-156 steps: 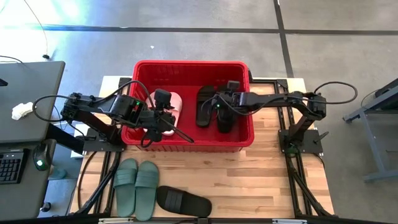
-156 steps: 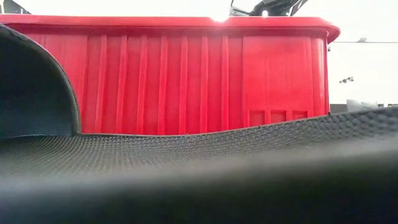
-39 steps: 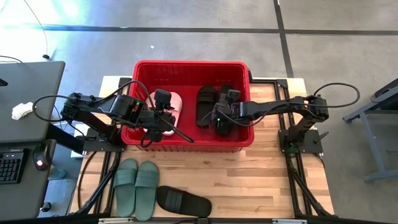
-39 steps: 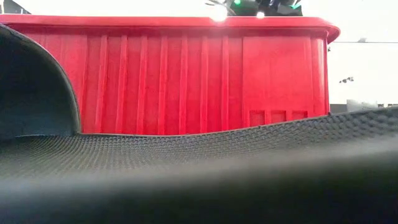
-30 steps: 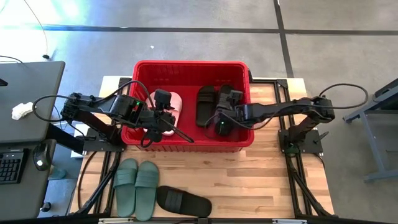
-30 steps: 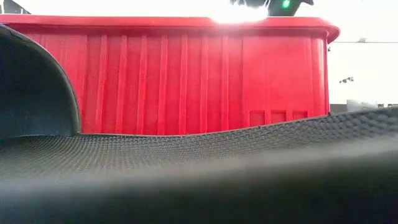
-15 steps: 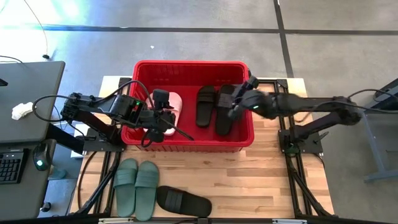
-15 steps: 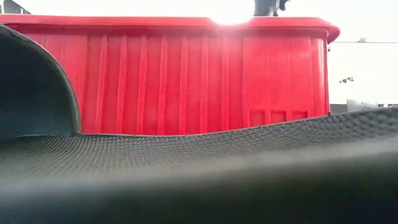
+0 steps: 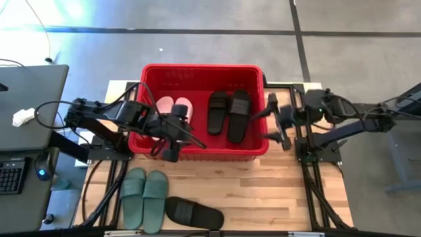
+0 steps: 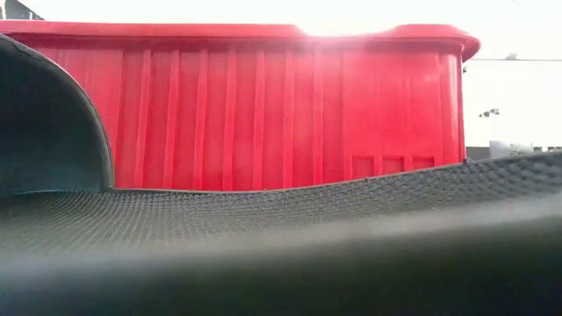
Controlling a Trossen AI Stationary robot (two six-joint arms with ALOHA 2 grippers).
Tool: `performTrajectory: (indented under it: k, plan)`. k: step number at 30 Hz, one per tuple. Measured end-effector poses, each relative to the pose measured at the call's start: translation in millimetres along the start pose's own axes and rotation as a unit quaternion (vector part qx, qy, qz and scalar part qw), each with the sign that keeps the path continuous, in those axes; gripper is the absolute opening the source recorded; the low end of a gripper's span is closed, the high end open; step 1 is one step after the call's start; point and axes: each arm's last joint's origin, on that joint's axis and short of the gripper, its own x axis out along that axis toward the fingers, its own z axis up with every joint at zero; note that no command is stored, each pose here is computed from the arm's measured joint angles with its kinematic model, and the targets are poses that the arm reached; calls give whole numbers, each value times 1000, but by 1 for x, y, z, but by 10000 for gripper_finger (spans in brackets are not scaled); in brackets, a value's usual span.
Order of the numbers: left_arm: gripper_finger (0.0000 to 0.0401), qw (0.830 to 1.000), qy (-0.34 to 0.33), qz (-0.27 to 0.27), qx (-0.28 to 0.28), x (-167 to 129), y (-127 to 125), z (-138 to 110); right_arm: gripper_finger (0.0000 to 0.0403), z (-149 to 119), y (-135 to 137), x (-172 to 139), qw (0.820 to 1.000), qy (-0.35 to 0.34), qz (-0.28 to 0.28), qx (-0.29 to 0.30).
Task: Pick and place slides into bin
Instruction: Put the black slide into the red bin
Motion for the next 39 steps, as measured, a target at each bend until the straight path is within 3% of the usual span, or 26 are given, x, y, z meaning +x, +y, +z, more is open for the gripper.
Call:
performTrajectory:
  k: [5,9,13,16,20,23,25,39]
  plan:
    - [221,1000,-14,-14,-13,-3,0,1,272,-3,27,6,993,15,60,-105]
    - [221,1000,-5,-15,-20,-7,1,-3,272,-14,47,19,985,70,59,-147]
    - [221,999,6,-13,-36,-10,1,-6,272,-29,70,37,965,132,52,-222]
    - [221,999,10,-1,-41,-11,2,-7,272,-40,90,51,938,163,53,-301]
    - [221,999,13,18,-42,-10,3,-7,272,-57,114,73,889,202,52,-409]
    - [221,998,14,33,-42,-10,4,-7,272,-73,126,90,855,236,46,-459]
    - [221,998,15,38,-42,-10,4,-7,272,-83,131,102,847,254,45,-465]
    - [221,998,15,38,-42,-10,4,-7,237,-140,171,163,850,271,58,-448]
